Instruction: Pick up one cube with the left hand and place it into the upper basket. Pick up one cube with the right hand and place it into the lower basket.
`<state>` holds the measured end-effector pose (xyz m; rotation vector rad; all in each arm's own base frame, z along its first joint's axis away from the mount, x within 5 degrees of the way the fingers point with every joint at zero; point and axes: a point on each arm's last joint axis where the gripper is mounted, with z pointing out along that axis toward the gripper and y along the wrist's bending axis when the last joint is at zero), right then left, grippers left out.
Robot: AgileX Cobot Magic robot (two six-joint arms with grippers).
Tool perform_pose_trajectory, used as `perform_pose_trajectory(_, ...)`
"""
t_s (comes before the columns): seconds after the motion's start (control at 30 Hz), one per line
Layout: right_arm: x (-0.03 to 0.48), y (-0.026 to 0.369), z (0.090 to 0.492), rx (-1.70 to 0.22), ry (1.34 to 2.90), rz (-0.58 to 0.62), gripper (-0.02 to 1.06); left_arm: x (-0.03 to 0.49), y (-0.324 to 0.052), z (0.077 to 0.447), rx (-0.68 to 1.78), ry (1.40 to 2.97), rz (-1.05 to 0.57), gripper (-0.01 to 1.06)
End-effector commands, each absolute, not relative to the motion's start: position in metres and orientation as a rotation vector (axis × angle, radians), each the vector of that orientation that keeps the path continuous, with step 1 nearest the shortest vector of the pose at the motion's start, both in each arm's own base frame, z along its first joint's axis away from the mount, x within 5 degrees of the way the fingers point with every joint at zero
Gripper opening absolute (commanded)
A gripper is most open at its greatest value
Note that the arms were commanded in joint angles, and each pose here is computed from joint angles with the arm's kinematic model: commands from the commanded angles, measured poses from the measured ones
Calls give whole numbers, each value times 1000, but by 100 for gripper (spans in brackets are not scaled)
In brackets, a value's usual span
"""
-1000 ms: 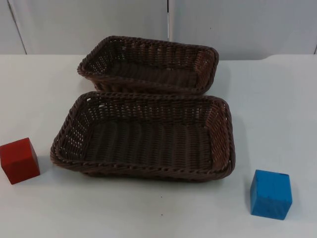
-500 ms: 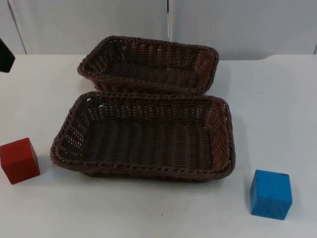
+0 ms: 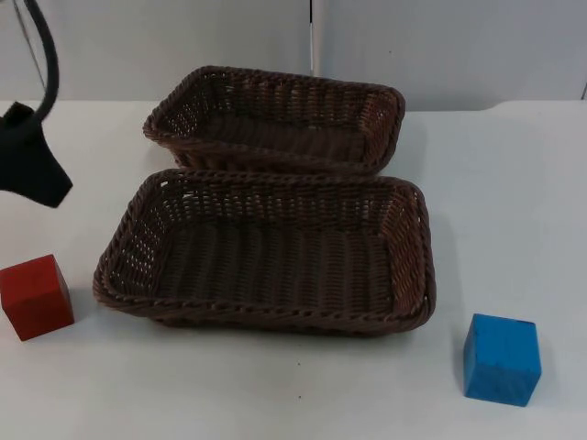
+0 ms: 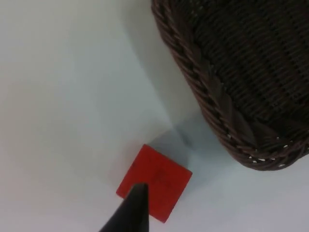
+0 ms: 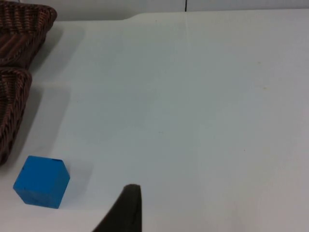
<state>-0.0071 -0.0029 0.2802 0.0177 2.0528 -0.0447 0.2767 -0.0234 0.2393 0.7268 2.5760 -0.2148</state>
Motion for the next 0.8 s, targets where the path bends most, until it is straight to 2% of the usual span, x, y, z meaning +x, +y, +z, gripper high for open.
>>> perform_pose_trajectory(0.0, -7, -3, 280, 27, 2047, -50, 104, 281, -28, 238, 767, 2549, -210, 105)
perform_pose_trajectory(0.77, -7, -3, 280, 27, 2047, -48, 104, 312, -22, 175, 770, 2649, -153, 105)
